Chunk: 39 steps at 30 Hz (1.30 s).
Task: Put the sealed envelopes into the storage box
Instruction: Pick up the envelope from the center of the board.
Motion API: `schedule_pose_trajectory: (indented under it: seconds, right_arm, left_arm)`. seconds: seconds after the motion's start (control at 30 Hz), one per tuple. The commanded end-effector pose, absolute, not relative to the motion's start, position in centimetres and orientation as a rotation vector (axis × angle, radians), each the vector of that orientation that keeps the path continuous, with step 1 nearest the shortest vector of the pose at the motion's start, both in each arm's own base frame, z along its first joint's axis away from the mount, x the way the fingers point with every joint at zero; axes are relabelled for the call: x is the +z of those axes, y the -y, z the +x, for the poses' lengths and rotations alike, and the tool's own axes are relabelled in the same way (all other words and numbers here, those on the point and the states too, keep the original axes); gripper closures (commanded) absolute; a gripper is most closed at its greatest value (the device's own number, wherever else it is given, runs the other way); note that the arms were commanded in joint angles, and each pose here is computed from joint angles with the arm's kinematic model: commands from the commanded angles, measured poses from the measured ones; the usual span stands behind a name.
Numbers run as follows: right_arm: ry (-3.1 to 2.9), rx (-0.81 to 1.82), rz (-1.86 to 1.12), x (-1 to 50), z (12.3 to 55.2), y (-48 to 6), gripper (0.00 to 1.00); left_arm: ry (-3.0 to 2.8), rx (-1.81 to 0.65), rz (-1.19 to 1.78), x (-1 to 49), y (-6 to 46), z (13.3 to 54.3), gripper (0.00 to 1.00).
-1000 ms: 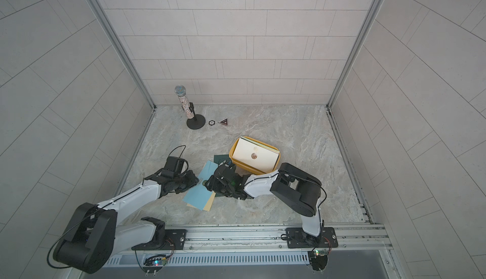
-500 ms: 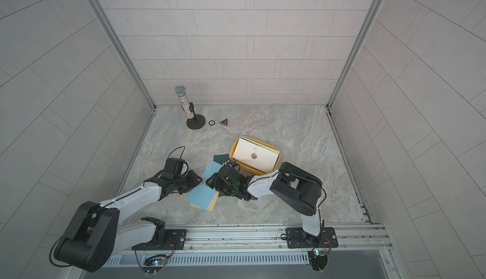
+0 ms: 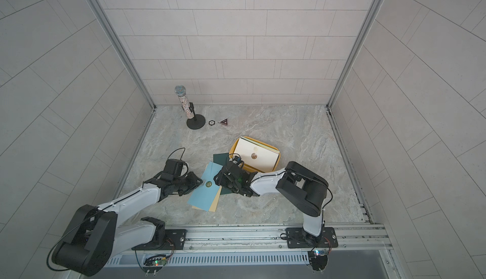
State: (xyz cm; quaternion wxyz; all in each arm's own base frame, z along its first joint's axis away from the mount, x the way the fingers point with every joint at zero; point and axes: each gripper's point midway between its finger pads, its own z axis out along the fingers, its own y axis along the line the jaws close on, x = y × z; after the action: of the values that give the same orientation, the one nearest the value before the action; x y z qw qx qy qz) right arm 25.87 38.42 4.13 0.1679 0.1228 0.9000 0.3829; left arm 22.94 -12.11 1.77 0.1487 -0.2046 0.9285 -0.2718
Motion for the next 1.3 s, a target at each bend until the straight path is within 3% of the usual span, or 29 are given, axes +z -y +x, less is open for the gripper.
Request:
schedule_pose_trajectory:
  seconds: [0.0, 0.47, 0.87, 1.27]
  right_arm:
    - [-2.688, 1.0, 0.347, 0.1, 24.3, -37.4, 0.42]
    - [-2.64, 1.098, 0.111, 6.5, 24.3, -40.9, 0.5]
    - [-2.637, 1.069, -0.027, 7.8, 24.4, -41.6, 0.55]
    - [-2.648, 1.012, -0.196, 8.0, 24.4, -41.3, 0.8]
  left_arm:
    - [-2.832, -0.669, -0.662, -1.2, 10.8, 19.0, 0.71]
    - [-2.78, -0.837, -0.669, -0.7, 12.6, 19.9, 0.71]
    - [-2.759, -0.969, -0.659, -0.6, 13.8, 19.5, 0.71]
    - [-2.774, -0.966, -0.646, -0.9, 13.8, 19.3, 0.71]
